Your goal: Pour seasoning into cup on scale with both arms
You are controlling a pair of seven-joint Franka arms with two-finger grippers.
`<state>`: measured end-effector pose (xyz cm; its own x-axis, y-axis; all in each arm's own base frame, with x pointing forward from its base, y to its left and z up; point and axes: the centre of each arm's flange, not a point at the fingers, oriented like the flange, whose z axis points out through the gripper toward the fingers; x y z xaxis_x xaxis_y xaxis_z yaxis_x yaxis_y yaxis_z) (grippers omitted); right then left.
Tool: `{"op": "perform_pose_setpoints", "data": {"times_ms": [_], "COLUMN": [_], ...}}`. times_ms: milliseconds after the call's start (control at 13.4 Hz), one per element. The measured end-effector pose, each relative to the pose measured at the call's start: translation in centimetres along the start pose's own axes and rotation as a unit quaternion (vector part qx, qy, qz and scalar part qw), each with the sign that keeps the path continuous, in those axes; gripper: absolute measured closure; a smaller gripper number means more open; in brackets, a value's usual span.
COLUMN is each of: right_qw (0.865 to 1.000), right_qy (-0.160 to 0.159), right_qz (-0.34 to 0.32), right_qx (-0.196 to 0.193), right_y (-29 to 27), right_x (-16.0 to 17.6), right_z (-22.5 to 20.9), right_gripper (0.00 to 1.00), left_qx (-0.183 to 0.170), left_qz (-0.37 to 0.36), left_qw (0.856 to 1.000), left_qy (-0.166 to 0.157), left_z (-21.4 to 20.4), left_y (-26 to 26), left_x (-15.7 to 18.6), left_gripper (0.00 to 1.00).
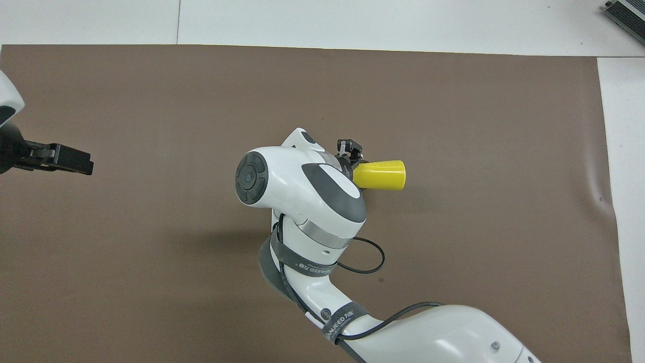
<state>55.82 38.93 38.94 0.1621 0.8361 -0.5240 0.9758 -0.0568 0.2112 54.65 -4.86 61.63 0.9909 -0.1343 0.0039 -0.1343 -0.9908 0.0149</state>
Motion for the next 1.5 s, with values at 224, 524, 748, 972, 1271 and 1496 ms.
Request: {"op": "perform_pose_setpoints", "data": {"times_ms": [224,524,748,972,1271,1496], "right_qw": [0.999,0.998,0.997,0.997,0.998,0.998], "right_qy": [-0.032,-0.06,-0.071,-0.074,-0.067,-0.065], "right_qz": [-0.009,-0.013,-0.01,0.002,0.02,0.025], "right_qx": [0.004,0.003,-0.002,-0.002,0.0,-0.001], "right_y": [-0.2,-1.4,-0.9,0.2,2.0,2.1], "right_x": [-0.5,-0.4,-0.2,-0.1,-0.8,-0.3], "right_z": [-0.2,-2.6,-1.8,-0.8,-0.6,-0.1], "right_gripper": [0.47,0.47,0.47,0.47,0.47,0.47], "left_qx": [0.0,0.0,0.0,0.0,0.0,0.0], "left_qz": [0.0,0.0,0.0,0.0,0.0,0.0], "left_qw": [1.0,1.0,1.0,1.0,1.0,1.0], "left_qy": [0.0,0.0,0.0,0.0,0.0,0.0], "left_z": [0.0,0.0,0.0,0.0,0.0,0.0], "left_y": [0.0,0.0,0.0,0.0,0.0,0.0], "left_x": [0.0,0.0,0.0,0.0,0.0,0.0], "left_gripper": [0.0,0.0,0.0,0.0,0.0,0.0]}}
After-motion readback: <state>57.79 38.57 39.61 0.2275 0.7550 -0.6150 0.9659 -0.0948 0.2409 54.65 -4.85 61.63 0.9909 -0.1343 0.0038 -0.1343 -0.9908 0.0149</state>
